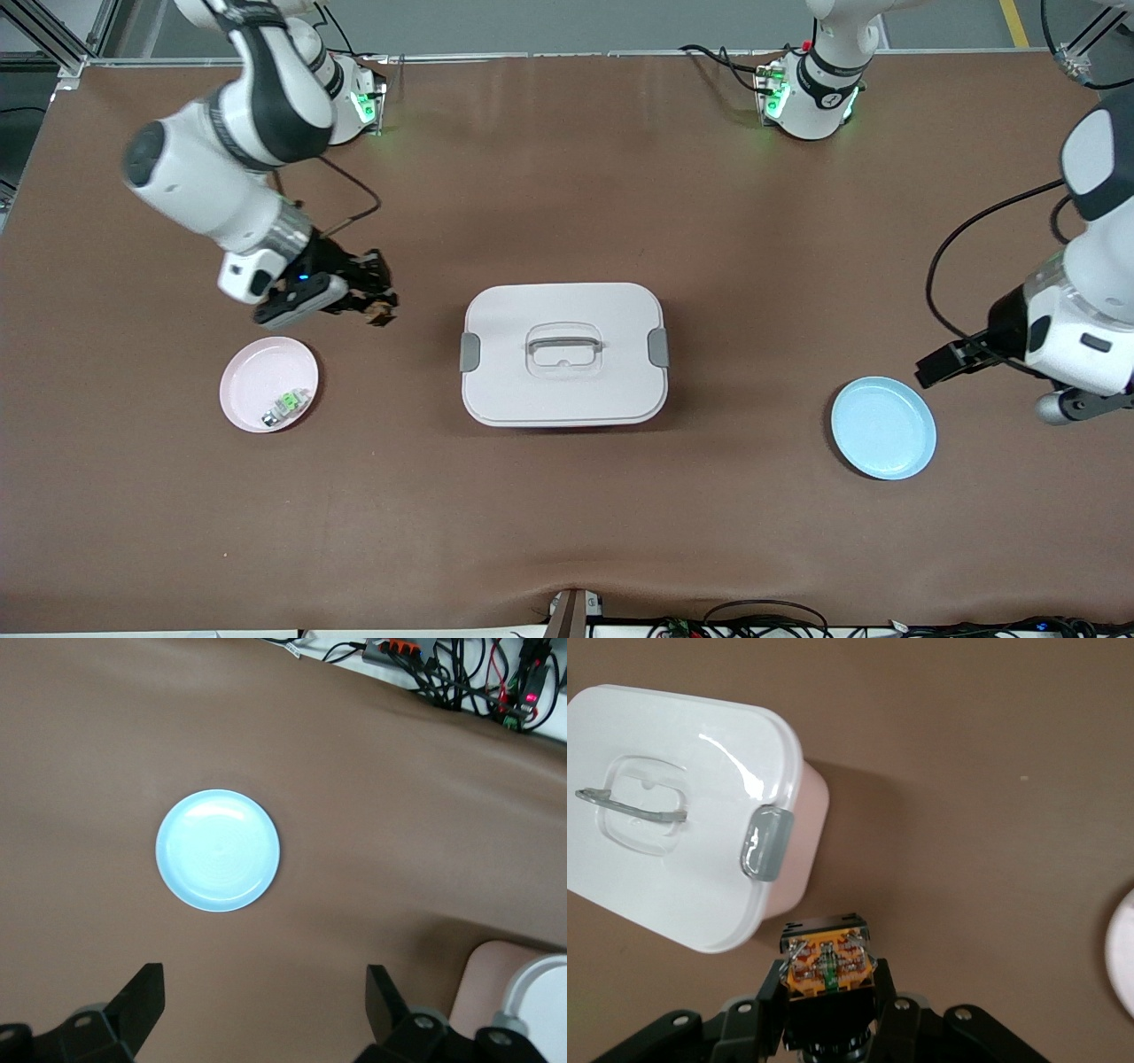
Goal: Transfer orange switch to right arm and place
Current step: 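Carry the orange switch with the right gripper toward the pink plate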
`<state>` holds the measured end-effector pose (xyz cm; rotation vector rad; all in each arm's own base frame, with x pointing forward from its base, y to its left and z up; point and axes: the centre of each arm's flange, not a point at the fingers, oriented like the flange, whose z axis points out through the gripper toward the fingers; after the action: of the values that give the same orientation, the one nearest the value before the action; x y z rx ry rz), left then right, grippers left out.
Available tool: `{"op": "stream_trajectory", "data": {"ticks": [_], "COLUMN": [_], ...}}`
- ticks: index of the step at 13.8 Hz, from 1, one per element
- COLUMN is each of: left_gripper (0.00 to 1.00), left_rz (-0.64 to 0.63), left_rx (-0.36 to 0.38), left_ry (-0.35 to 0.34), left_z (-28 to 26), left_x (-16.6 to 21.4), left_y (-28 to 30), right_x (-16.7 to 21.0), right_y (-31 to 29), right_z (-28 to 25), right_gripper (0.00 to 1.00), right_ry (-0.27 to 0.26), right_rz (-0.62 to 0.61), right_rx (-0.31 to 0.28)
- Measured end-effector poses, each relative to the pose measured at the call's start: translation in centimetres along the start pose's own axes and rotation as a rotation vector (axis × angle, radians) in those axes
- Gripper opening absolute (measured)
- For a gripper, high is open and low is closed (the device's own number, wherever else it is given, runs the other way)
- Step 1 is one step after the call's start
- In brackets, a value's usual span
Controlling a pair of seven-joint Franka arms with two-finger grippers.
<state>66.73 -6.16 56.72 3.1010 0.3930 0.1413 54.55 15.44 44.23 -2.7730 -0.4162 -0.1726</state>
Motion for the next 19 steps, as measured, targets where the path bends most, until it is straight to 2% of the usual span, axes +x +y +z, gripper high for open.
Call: {"op": "stream_trajectory", "data": {"ticks": [2,6,10,13,16,19], "left_gripper": [1.0,1.0,1.0,1.0,1.0,1.0], "left_rz": [0.055,0.109,0.17,0.244,0.256,0.264], "left_rx": [0.012,0.037,0.057,0.068,0.027,0.036], "left_ry": [-0.005,-0.034,-0.046,-0.062,-0.085,-0.092], "left_z": [-0.9,-2.3,-4.6,-5.9,-6.8,-7.6], "left_x": [0.0,-0.8,-2.4,-4.2,-6.3,-8.9], "left_y": [-1.6,-3.2,-3.1,-3.1,-4.5,-4.8], "right_x": [1.2,2.0,2.4,2.7,2.6,1.8], "right_y": [0.8,-0.7,-0.7,1.1,3.6,7.6], "right_z": [-4.9,-11.2,-15.3,-17.3,-18.6,-20.1], "right_gripper": [0.42,0.42,0.42,0.42,0.42,0.42], "right_ry": [-0.062,-0.133,-0.119,-0.116,-0.109,-0.101], "right_rz": [0.012,0.102,0.176,0.196,0.216,0.28], "right_rx": [-0.054,-0.156,-0.244,-0.268,-0.287,-0.299]}}
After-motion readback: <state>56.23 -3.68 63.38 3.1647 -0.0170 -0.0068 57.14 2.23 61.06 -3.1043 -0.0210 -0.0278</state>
